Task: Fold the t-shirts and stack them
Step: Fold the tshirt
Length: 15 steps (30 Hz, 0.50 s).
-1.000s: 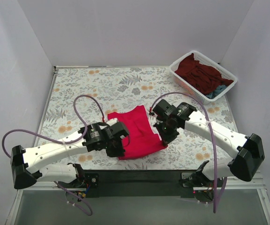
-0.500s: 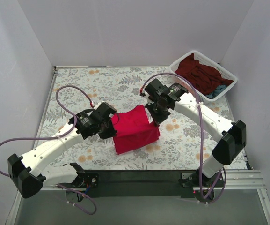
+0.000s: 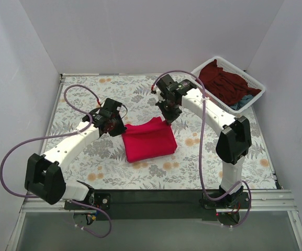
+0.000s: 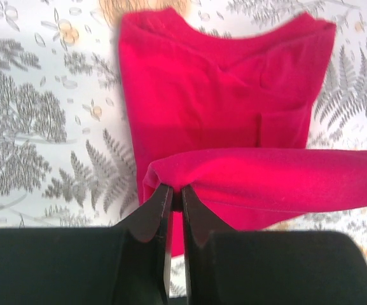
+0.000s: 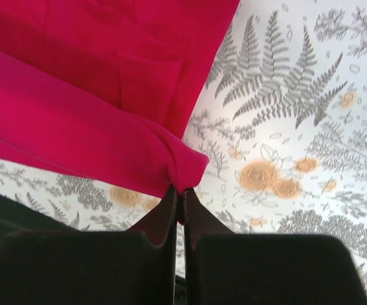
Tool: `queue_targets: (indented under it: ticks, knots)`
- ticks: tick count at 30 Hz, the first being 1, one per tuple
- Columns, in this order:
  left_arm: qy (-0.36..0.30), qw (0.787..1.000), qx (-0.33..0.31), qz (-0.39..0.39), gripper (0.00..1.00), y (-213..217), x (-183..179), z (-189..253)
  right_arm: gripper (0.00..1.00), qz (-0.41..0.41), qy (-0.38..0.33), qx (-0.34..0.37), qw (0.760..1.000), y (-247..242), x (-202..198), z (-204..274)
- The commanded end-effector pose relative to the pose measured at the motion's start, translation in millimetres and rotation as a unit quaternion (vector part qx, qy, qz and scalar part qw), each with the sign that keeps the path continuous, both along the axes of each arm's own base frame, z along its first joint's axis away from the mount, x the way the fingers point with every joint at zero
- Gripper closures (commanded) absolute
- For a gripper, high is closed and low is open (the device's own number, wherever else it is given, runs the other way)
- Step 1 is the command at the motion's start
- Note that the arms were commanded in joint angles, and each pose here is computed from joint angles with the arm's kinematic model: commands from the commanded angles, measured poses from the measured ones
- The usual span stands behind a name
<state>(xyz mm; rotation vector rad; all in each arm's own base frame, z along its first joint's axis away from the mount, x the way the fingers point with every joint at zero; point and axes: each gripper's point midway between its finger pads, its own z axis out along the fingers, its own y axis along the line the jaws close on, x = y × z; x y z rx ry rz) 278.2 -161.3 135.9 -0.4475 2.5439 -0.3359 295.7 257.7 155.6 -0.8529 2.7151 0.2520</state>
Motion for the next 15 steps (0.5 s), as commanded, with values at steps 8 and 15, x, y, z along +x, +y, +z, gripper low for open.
queue_targets:
  ticks: [8,15]
  knots:
    - [-0.024,0.998,0.038,0.033,1.0,26,59,-53,0.99,-0.011,-0.02,0.022,0.999,14,69,-43]
    - [-0.003,0.997,0.049,0.067,1.0,33,62,-88,0.99,-0.021,-0.028,0.028,0.999,15,86,-74]
